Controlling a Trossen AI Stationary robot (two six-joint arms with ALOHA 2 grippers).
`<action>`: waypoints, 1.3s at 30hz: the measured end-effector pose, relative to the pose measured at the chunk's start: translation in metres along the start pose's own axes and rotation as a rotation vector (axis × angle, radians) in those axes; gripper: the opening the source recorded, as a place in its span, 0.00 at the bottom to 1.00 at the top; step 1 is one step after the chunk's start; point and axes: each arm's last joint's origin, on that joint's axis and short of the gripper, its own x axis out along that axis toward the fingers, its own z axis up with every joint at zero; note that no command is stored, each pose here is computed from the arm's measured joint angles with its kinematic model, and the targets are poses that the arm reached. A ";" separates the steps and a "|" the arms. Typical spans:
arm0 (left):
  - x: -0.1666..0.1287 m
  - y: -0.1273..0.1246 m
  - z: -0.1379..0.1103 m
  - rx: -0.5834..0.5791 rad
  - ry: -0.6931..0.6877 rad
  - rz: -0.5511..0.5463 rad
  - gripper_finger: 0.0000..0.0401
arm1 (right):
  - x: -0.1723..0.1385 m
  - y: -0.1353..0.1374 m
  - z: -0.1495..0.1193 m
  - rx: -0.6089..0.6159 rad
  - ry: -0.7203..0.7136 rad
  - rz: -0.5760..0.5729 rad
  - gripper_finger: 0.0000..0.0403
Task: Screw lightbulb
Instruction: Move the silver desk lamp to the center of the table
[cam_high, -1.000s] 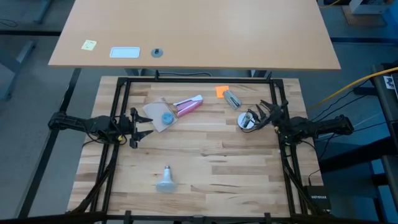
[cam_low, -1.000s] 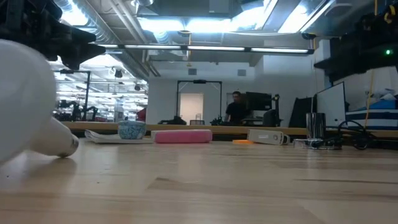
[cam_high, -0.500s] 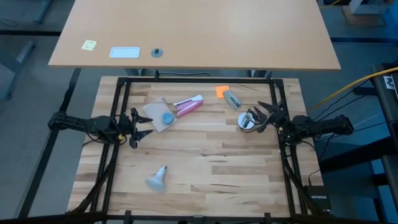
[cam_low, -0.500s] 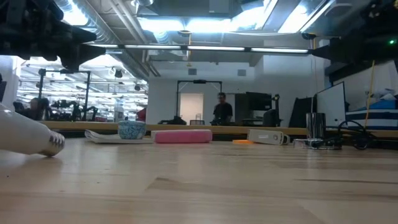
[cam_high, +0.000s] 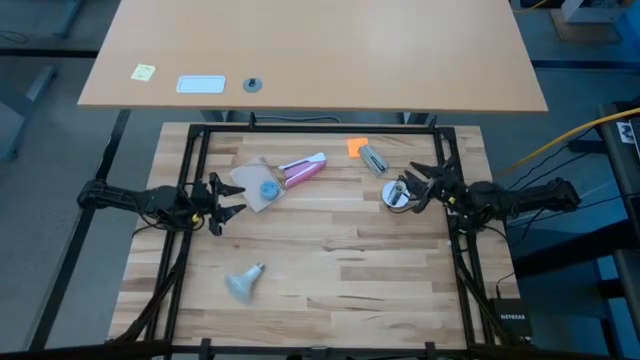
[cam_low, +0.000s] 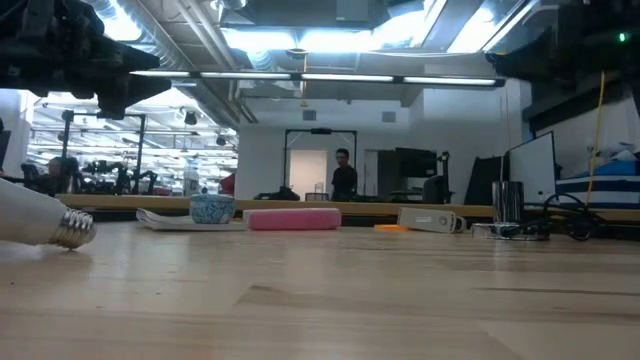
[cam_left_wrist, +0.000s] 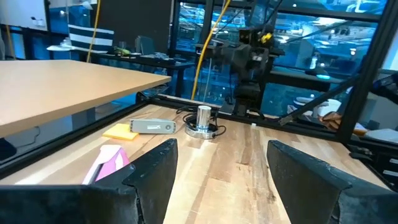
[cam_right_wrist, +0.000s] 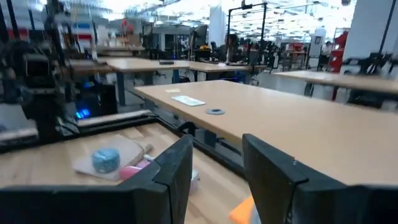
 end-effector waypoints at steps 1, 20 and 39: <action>0.000 0.000 0.000 0.000 0.000 0.000 0.60 | 0.002 0.001 0.009 -0.048 0.015 -0.001 0.35; 0.000 0.000 0.000 0.053 0.000 0.000 0.60 | 0.050 0.046 0.017 -0.123 0.931 -0.009 0.35; 0.000 0.000 0.000 0.065 0.001 0.000 0.60 | 0.099 0.031 -0.038 -0.191 1.287 -0.029 0.35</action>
